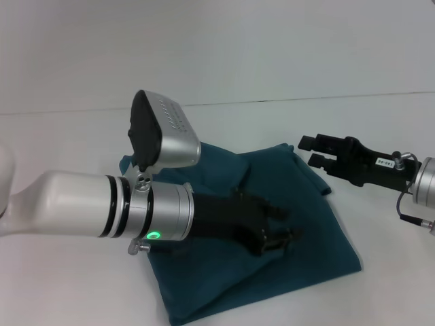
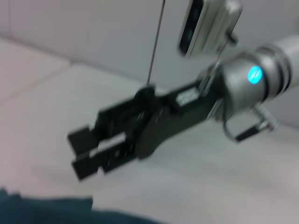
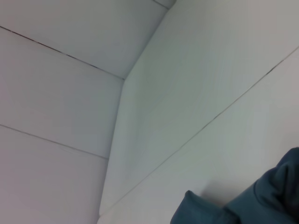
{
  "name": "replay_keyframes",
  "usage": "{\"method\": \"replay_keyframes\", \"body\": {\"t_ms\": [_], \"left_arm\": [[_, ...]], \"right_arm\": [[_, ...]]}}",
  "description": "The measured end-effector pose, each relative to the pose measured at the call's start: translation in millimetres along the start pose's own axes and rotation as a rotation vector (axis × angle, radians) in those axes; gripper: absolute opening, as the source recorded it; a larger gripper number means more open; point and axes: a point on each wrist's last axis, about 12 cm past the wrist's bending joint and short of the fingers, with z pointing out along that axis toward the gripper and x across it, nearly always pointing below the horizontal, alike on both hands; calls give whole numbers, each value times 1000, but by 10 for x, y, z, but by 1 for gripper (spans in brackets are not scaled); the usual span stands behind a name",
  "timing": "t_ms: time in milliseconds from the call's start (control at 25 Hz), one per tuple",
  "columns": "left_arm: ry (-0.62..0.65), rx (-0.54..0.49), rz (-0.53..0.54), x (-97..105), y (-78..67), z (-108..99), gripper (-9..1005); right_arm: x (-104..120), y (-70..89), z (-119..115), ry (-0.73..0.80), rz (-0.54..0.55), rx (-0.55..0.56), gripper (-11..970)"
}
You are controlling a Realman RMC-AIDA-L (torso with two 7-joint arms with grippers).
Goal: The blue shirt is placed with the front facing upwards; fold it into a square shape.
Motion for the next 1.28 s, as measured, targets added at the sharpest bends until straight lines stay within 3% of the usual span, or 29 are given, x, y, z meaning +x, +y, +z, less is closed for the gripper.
{"method": "replay_keyframes", "body": {"t_ms": [280, 520, 760, 880, 960, 1280], "left_arm": [[-91, 9, 60, -42, -42, -99, 464], [-285, -102, 86, -2, 37, -373, 721], [-582, -302, 57, 326, 194, -839, 725], [-699, -404, 44, 636, 168, -1024, 728], [-726, -439, 47, 722, 146, -1059, 729], [-786, -582, -20, 1057, 89, -1201, 726]], "right_arm": [[-42, -25, -107, -36, -5, -9, 618], [-175, 45, -266, -49, -154, -21, 619], [-251, 156, -381, -25, -432, -45, 621], [-320, 296, -349, 42, -614, -39, 622], [-366, 404, -295, 91, -717, -27, 622], [-478, 1147, 332, 411, -1068, 76, 625]]}}
